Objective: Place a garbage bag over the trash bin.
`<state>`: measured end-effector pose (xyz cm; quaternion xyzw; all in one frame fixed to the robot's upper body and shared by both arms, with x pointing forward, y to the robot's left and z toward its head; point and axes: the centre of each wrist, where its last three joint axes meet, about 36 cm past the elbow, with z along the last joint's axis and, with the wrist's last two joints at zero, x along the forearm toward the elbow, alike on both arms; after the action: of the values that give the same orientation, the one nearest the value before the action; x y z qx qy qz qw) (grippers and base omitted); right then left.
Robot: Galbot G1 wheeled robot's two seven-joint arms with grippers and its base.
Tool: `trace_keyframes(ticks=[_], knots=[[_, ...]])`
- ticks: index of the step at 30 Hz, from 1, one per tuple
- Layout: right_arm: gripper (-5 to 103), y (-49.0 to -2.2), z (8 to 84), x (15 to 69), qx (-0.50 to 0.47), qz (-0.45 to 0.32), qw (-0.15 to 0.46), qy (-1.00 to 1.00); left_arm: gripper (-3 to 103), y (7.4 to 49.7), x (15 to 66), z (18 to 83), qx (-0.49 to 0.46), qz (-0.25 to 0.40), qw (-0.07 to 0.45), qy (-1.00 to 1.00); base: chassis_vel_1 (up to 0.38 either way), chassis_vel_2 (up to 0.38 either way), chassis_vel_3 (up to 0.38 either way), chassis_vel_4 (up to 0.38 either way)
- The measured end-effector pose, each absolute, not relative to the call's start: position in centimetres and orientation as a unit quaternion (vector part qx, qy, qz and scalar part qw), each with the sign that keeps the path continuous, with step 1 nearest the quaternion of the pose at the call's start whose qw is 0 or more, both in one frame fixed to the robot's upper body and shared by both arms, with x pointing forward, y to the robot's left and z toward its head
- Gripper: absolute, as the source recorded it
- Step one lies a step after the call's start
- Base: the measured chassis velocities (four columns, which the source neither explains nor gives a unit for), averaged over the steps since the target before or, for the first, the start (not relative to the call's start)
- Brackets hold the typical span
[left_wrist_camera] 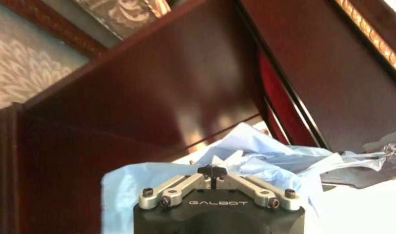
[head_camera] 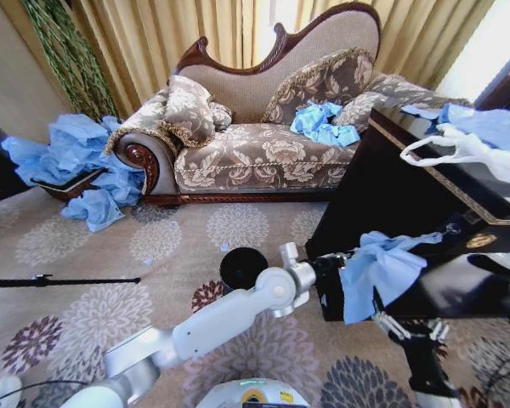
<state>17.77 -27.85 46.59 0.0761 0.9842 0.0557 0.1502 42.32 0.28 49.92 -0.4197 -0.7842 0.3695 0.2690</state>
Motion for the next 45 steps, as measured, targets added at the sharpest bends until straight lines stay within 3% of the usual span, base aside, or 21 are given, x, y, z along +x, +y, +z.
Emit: trace_keyframes(ticks=[9,21,35,45], knots=[[100,-27.0,50.0,18.6,0.098,0.096,0.126,0.982,0,5.3,42.0,48.8,-0.368,0.407,0.269,-0.792,0.000,0.000,0.000,0.000],[100,-27.0,49.7,19.9,0.060,0.076,0.123,0.988,0,12.9,41.9,49.8,-0.295,0.458,0.231,-0.806,0.000,0.000,0.000,0.000],[100,-26.8,48.7,20.0,0.058,0.065,0.113,0.990,0,17.9,42.3,50.8,-0.256,0.464,0.205,-0.823,0.000,0.000,0.000,0.000],[100,-26.6,49.3,21.2,0.042,0.133,0.099,0.985,0,21.6,41.8,52.7,-0.233,0.459,0.181,-0.838,0.000,0.000,0.000,0.000]])
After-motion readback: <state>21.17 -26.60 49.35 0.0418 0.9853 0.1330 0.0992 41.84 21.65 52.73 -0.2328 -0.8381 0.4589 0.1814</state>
